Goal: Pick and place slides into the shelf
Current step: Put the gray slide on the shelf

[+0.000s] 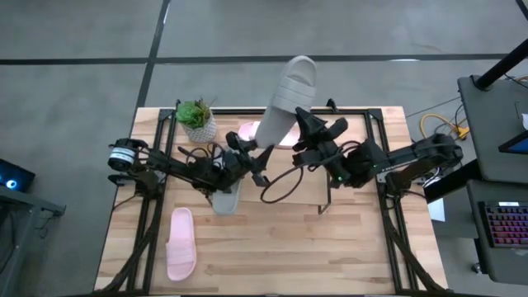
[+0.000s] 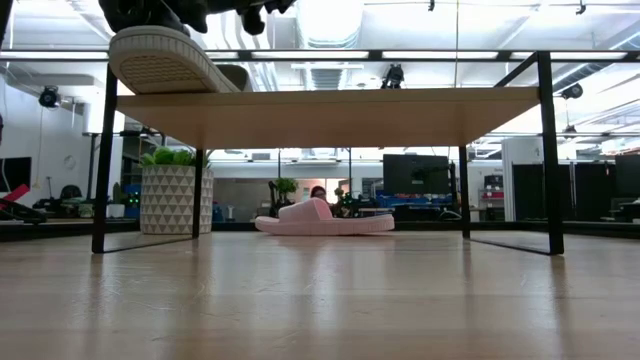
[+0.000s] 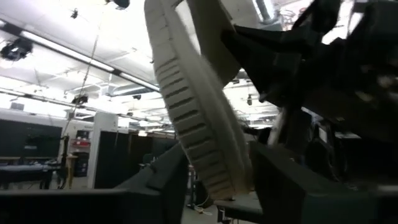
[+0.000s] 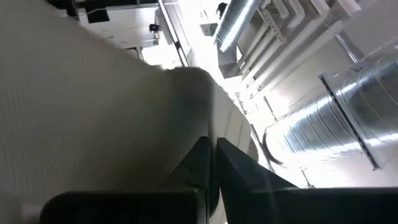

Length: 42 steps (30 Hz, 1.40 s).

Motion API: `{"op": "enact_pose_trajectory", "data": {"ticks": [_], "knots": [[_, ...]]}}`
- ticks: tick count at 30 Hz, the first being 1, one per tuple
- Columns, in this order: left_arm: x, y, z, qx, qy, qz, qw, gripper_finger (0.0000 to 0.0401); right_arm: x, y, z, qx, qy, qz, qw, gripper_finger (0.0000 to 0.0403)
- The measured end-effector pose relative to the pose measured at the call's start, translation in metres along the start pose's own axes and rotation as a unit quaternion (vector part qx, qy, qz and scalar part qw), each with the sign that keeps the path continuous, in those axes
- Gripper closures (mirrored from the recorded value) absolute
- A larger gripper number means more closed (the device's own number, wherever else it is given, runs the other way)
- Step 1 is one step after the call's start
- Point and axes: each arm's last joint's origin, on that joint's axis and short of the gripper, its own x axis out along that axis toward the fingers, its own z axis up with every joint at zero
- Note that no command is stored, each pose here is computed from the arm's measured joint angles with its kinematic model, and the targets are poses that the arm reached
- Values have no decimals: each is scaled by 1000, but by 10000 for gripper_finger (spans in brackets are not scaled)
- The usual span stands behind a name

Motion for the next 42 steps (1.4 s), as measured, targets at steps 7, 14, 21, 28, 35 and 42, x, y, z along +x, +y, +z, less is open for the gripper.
{"op": "enact_pose_trajectory", "data": {"ticks": [7,14,21,28,35,42], "knots": [[-5,1,-5,23,9,-11,1000,205,-1,-18,-12,25,17,-9,1000,392],[-24,3,1,103,17,-28,994,200,-3,-22,-19,30,46,5,998,392],[-41,6,20,251,40,-64,965,200,-3,-21,-20,35,73,23,996,392],[-41,7,38,353,127,-79,924,199,-4,-19,-21,60,102,41,992,392],[-48,17,69,381,160,-17,911,199,-5,-9,-18,80,130,79,985,392],[-51,28,97,334,154,23,930,199,-7,1,-13,123,123,99,980,392]]}}
